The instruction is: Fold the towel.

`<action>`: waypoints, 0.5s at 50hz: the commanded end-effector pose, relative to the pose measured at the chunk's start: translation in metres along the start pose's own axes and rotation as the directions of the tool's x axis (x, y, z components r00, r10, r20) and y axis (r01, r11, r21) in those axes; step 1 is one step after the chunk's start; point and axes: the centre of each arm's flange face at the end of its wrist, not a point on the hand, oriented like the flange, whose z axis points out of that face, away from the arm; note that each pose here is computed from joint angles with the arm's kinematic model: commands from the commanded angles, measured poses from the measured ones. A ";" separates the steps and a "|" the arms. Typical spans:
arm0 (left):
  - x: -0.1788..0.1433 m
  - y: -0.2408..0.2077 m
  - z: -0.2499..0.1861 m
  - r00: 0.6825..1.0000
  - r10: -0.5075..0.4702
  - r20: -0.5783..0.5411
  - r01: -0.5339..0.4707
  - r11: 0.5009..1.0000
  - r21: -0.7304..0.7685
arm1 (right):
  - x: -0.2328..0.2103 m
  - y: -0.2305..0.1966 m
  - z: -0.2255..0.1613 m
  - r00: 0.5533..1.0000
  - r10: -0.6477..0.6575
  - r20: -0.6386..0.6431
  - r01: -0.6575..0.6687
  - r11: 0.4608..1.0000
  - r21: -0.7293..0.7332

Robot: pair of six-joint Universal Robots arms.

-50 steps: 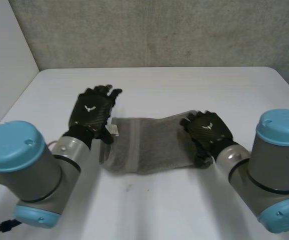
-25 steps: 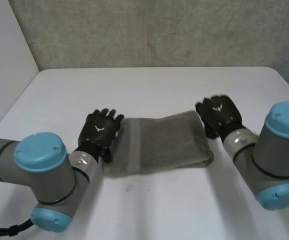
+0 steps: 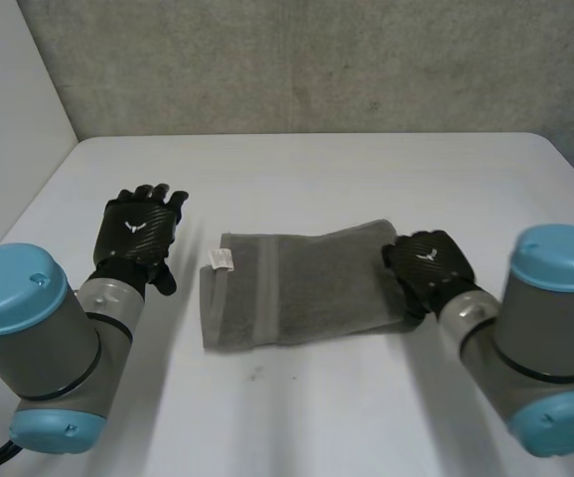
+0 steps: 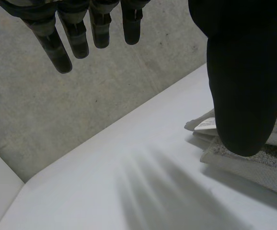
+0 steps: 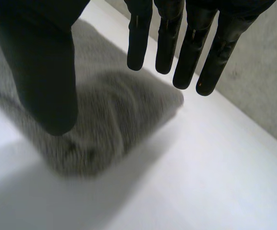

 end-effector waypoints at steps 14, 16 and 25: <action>0.003 0.001 -0.002 1.000 0.001 -0.011 -0.001 1.000 -0.004 | 0.016 0.033 0.017 0.995 0.097 0.023 -0.098 0.994 0.056; 0.003 0.001 -0.002 1.000 0.002 -0.011 -0.002 1.000 -0.004 | 0.017 0.028 0.019 0.994 0.108 0.020 -0.109 0.991 0.073; 0.000 -0.001 -0.001 1.000 -0.002 0.003 0.002 1.000 0.002 | 0.002 -0.057 0.021 0.997 0.047 0.058 -0.062 0.956 0.287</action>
